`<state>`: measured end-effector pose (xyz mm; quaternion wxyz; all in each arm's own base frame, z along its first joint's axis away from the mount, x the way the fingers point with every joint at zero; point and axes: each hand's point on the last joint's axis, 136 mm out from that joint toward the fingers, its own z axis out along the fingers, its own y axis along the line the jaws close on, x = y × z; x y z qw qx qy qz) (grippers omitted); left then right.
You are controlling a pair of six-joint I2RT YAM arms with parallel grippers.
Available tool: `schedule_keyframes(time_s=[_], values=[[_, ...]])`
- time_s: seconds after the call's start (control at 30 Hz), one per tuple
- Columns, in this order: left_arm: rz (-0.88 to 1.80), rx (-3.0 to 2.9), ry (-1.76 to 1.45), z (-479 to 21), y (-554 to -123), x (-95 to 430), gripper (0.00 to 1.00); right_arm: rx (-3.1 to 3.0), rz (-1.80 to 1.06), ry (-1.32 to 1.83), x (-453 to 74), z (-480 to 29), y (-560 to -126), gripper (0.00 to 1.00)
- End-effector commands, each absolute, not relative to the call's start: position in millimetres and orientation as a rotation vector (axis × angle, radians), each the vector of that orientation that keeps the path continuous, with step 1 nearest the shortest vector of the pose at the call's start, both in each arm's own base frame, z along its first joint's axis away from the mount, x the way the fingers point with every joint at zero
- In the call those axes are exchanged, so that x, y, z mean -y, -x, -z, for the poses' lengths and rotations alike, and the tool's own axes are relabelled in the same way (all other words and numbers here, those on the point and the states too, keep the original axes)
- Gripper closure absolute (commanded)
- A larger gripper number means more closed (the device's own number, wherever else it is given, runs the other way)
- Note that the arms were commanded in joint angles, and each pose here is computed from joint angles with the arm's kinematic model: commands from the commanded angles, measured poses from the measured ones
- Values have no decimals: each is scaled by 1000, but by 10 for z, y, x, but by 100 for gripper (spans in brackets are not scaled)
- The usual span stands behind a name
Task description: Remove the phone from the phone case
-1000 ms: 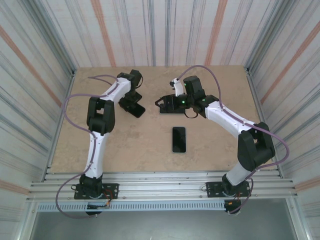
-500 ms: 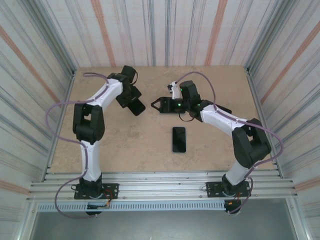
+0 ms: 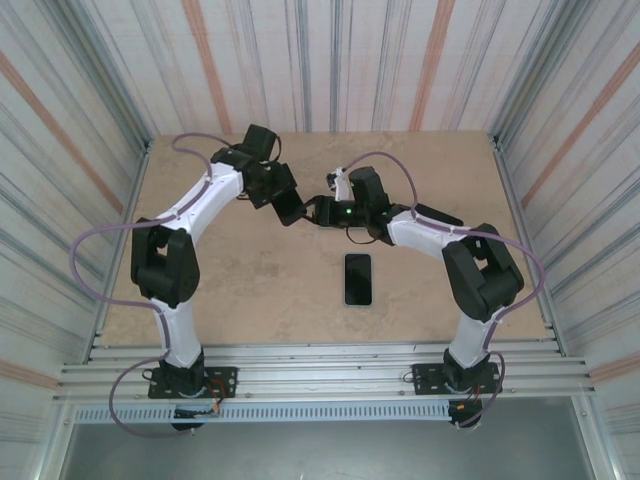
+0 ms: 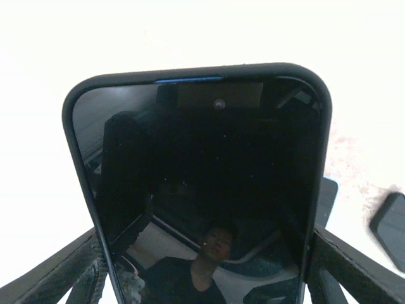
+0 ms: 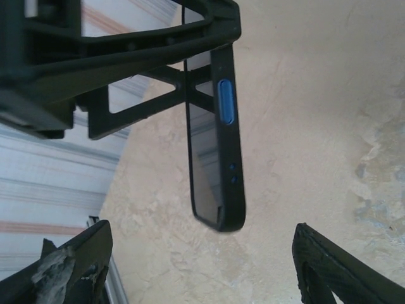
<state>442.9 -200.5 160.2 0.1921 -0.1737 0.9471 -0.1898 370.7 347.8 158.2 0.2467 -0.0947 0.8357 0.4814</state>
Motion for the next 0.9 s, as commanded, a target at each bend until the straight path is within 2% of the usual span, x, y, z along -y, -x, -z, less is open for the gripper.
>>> schedule_keyframes(time_s=[0.0,0.37,0.6,0.7,0.87], values=[[634,-2561,367,-2060,-4379,2112,36,-2268,-1352,220,-3526,-1596,-3776,29],[719,-2547,311,-2140,-4331,2281,37,-2193,-1432,199,-3632,-1691,-3886,69],[743,-2538,278,-2167,-4341,2320,35,-2168,-1441,187,-3636,-1766,-3924,82],[745,-2532,264,-2187,-4345,2319,29,-2148,-1446,180,-3626,-1831,-3935,89],[795,-2515,264,-2224,-4377,2273,7,-2111,-1454,148,-3581,-1960,-3963,94]])
